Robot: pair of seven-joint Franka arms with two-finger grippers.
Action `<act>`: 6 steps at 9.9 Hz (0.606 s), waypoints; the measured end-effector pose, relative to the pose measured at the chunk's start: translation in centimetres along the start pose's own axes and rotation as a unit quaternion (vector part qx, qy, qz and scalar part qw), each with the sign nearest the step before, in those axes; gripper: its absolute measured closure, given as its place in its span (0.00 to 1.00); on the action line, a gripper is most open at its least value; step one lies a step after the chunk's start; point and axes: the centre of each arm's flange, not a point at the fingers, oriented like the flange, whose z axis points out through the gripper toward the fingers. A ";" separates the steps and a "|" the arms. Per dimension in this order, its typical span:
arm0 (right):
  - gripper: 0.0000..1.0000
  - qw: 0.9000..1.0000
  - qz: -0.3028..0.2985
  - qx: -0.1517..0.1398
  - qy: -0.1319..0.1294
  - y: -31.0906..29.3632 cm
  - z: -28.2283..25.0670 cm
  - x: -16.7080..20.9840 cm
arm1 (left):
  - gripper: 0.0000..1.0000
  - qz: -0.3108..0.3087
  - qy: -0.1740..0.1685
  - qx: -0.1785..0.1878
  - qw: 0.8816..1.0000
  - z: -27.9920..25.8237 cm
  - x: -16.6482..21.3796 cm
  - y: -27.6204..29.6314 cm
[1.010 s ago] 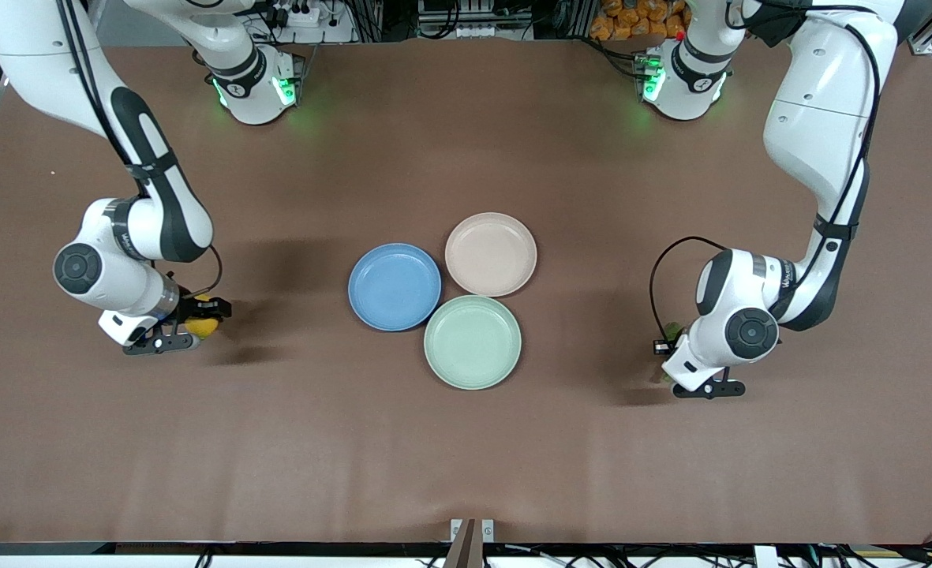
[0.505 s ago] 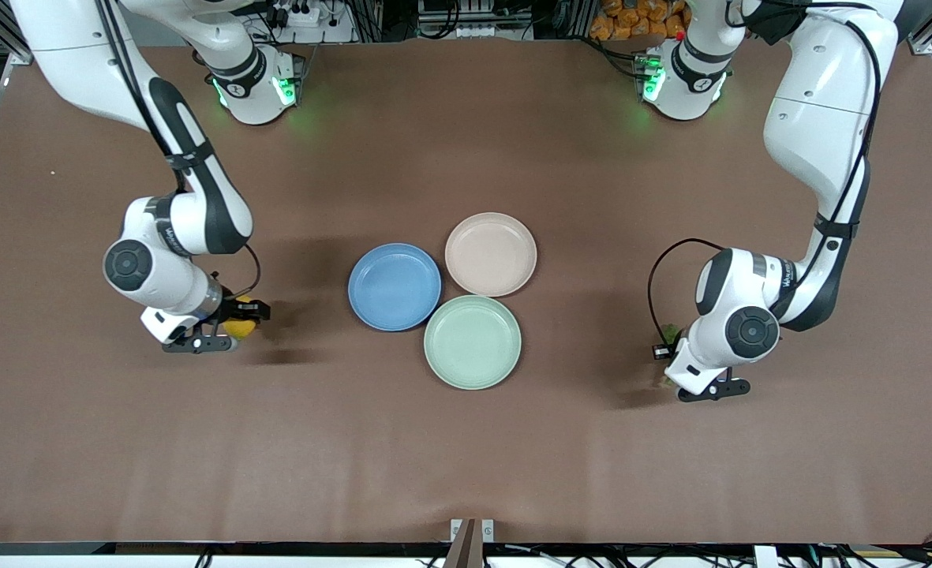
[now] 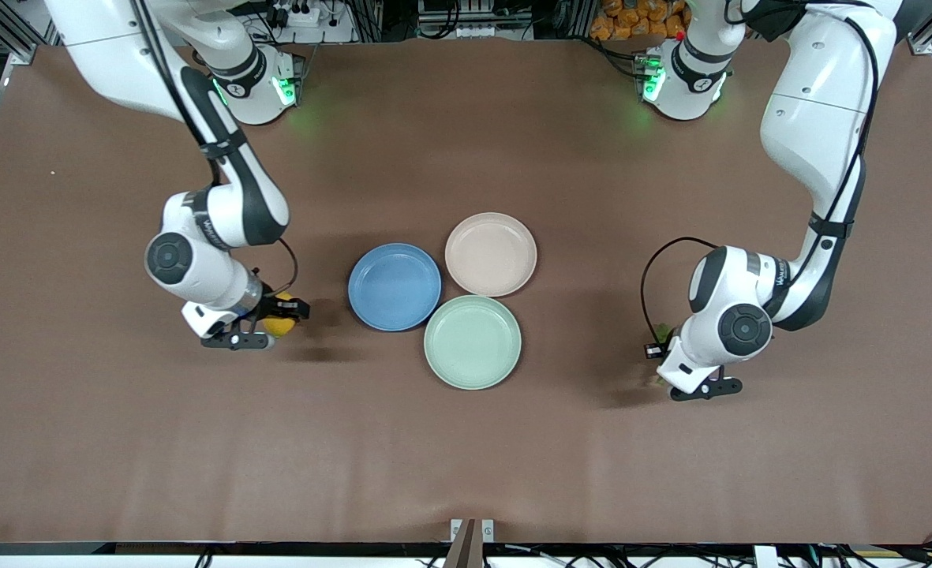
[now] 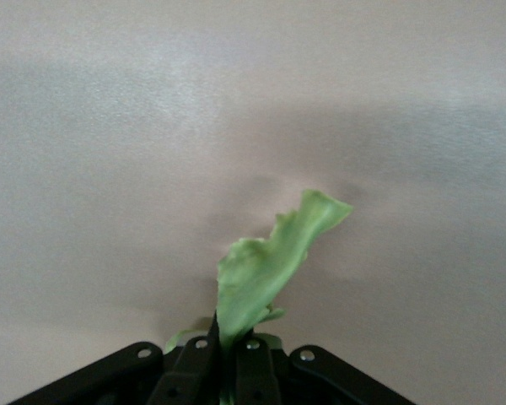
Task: Place lemon and lettuce in plates
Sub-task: 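Carry the lettuce with the left gripper while the right gripper carries the lemon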
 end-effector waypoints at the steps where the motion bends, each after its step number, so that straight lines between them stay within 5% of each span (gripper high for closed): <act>1: 0.42 1.000 0.007 0.000 0.001 -1.9 0.0 -0.5 | 0.96 0.004 -0.001 -0.007 1.000 -0.8 -0.7 0.5; 6: 0.42 1.000 0.020 -0.001 -0.002 -8.9 1.2 -2.7 | 0.96 0.004 -0.020 -0.005 1.000 -3.0 -7.9 4.2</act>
